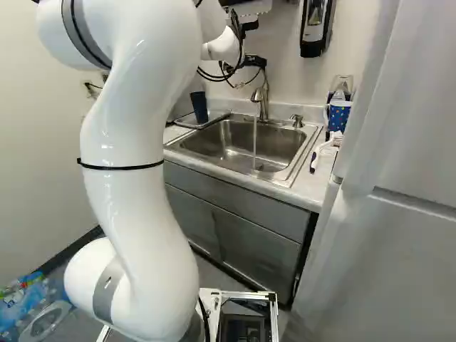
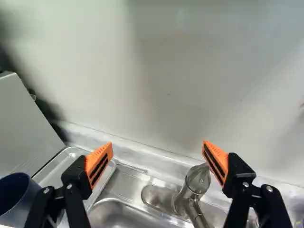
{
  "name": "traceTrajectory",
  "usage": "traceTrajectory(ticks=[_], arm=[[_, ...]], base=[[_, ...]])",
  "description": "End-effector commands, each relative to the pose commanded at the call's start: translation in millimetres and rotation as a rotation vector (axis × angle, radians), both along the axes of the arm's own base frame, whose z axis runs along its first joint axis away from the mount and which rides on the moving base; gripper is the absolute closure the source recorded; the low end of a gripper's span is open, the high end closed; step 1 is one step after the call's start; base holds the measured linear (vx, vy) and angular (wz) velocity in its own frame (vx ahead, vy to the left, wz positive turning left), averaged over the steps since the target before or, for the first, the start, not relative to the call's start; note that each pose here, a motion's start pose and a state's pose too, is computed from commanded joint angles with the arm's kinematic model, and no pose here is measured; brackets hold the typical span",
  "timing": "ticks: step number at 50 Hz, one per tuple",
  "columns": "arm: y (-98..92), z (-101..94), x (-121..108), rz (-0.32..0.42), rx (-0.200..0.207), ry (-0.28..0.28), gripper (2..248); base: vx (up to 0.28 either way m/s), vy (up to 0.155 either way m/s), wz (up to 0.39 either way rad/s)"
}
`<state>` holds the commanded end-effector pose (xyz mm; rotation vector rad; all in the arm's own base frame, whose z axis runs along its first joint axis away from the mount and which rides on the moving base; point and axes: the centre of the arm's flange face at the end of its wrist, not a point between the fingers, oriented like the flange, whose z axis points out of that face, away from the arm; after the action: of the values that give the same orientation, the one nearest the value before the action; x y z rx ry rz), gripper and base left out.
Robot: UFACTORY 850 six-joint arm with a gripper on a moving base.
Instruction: Rinse the cup and place it in the tray
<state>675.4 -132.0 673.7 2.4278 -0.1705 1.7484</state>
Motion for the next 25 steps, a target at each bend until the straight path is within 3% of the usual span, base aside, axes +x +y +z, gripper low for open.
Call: traceTrajectory(ticks=[25], arm=[[3.6, -3.6, -22.7, 0.000, 0.016, 0.079, 3]], base=[[0.000, 0.000, 0.000]])
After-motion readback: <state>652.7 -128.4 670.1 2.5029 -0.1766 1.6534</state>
